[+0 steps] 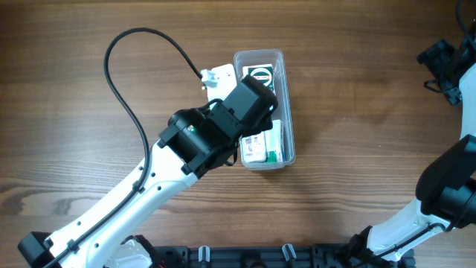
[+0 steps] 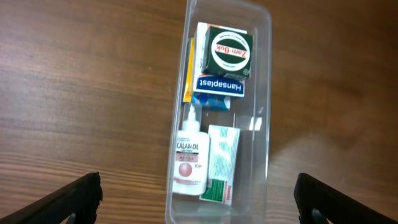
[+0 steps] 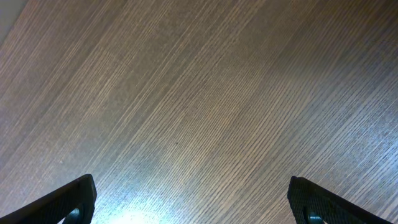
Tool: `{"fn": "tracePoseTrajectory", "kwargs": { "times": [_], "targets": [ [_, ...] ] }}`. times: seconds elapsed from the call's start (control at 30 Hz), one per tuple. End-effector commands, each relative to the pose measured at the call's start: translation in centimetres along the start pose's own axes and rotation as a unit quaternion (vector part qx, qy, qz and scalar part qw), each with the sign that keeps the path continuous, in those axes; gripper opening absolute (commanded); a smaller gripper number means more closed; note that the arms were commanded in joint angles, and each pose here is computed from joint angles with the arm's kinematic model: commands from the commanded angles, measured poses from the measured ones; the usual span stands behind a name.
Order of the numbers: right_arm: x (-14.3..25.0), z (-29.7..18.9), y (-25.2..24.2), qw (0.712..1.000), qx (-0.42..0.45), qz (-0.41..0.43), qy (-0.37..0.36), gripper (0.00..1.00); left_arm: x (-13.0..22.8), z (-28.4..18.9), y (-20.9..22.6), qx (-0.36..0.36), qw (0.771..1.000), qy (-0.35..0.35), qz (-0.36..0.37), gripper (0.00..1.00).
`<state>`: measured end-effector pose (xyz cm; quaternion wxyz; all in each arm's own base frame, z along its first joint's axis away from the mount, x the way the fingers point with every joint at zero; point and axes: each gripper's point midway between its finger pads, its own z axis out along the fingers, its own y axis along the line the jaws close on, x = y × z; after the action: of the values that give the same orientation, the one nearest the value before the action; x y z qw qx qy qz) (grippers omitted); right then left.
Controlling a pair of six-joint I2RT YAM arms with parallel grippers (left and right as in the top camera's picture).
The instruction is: Pack container
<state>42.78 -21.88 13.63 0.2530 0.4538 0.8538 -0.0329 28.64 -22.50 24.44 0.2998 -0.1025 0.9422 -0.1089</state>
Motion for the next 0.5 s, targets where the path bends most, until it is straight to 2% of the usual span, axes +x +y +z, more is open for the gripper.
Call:
{"fn": "tracePoseTrajectory", "kwargs": {
  "times": [0.0, 0.17, 0.27, 0.4, 0.47],
  "targets": [
    [0.3, 0.6, 0.0, 1.0, 0.0, 0.006, 0.006, 1.0, 1.2, 0.0, 1.3, -0.025, 0.999, 0.025, 0.019, 1.0],
    [0.3, 0.6, 0.0, 1.0, 0.0, 0.006, 0.006, 1.0, 2.8, 0.5, 3.1, -0.068, 0.994, 0.06, 0.06, 1.0],
    [0.3, 0.6, 0.0, 1.0, 0.0, 0.006, 0.006, 1.0, 2.3, 1.3, 1.7, -0.039, 0.99, 0.044, 0.132, 1.0],
    [0.3, 0.6, 0.0, 1.0, 0.0, 0.006, 0.006, 1.0, 1.8, 3.3, -0.7, 0.021, 0.97, 0.001, 0.241, 1.0],
    [0.3, 0.6, 0.0, 1.0, 0.0, 0.006, 0.006, 1.0, 1.9, 4.4, -0.9, 0.041, 0.966, -0.009, 0.256, 1.0]
  ]
}}
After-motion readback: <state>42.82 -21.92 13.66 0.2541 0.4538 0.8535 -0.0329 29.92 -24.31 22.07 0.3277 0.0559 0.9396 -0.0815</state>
